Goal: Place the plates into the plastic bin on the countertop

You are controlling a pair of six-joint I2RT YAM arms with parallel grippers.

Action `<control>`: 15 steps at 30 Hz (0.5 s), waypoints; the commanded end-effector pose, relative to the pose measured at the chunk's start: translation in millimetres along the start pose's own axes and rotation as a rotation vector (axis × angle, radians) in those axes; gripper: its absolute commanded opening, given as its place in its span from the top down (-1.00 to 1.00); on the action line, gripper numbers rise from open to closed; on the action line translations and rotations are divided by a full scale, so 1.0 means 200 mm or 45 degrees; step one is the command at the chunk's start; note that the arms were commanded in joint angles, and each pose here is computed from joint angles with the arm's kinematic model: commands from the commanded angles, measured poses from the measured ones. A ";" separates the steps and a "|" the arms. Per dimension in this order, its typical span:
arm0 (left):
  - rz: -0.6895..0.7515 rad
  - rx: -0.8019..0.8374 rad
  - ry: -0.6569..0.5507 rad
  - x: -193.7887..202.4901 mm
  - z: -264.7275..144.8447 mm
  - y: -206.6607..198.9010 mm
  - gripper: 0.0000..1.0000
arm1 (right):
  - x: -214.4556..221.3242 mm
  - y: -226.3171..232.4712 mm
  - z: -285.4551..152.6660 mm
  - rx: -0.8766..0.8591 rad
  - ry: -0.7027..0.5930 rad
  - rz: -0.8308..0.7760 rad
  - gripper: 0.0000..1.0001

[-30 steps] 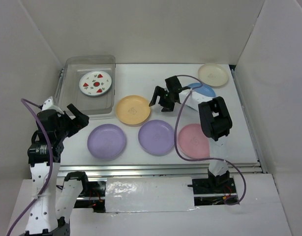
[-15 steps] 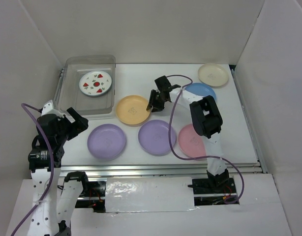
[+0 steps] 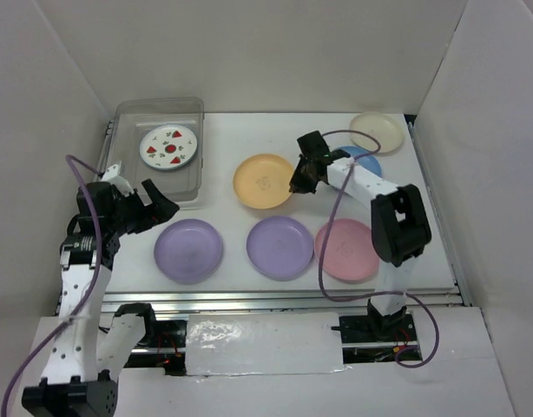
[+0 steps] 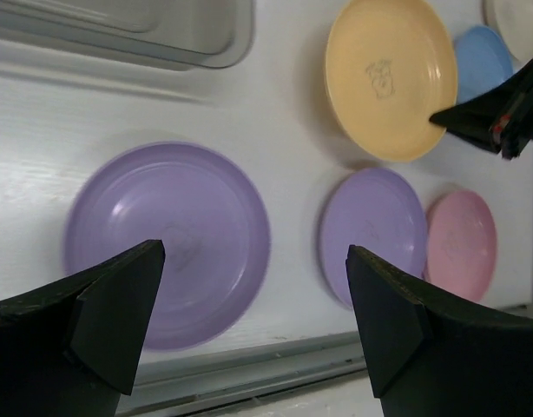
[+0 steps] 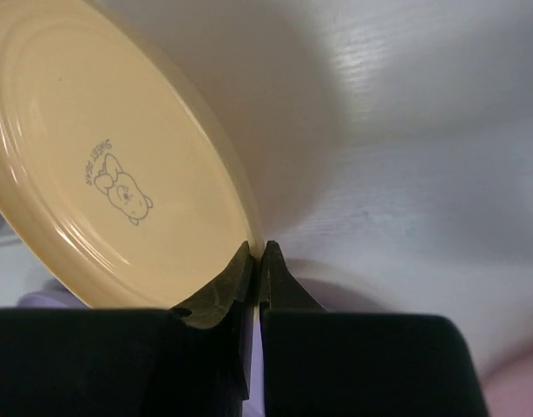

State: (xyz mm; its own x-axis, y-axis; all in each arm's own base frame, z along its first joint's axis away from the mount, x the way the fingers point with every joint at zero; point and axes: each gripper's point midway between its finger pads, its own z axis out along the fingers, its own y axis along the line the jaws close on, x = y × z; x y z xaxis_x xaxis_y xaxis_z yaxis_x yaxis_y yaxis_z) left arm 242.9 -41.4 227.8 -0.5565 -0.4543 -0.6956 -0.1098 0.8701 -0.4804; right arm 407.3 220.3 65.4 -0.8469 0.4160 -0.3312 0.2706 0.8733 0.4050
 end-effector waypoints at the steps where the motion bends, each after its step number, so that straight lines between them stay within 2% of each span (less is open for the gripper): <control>1: 0.069 0.381 -0.004 -0.11 0.04 -0.29 -0.99 | -0.25 0.17 -0.42 -0.080 -0.317 -0.035 1.00; 2: 0.063 0.416 -0.005 -0.14 0.05 -0.33 -0.99 | -0.24 0.24 -0.52 -0.125 -0.342 -0.078 1.00; 5: 0.056 0.542 0.050 -0.19 0.12 -0.46 -0.99 | -0.16 0.30 -0.66 -0.188 -0.326 -0.167 1.00; 10: 0.063 0.718 0.153 -0.22 0.29 -0.66 -0.99 | -0.04 0.38 -0.81 -0.330 -0.240 -0.260 1.00; 12: 0.085 0.851 0.181 -0.22 0.31 -0.76 -0.99 | 0.01 0.41 -0.85 -0.398 -0.210 -0.282 1.00; 15: 0.094 0.829 0.205 -0.21 0.36 -0.79 -0.98 | 0.06 0.45 -0.96 -0.520 -0.186 -0.304 1.00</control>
State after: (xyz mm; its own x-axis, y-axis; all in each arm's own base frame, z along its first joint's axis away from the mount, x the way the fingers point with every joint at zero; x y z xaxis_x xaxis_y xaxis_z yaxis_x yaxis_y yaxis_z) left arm 335.7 -156.5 257.4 -0.7174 -0.3383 -0.6090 0.2976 0.6416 -0.7070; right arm 355.5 248.9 230.5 -0.7816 0.2977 -0.5482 -0.0532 0.8438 0.5341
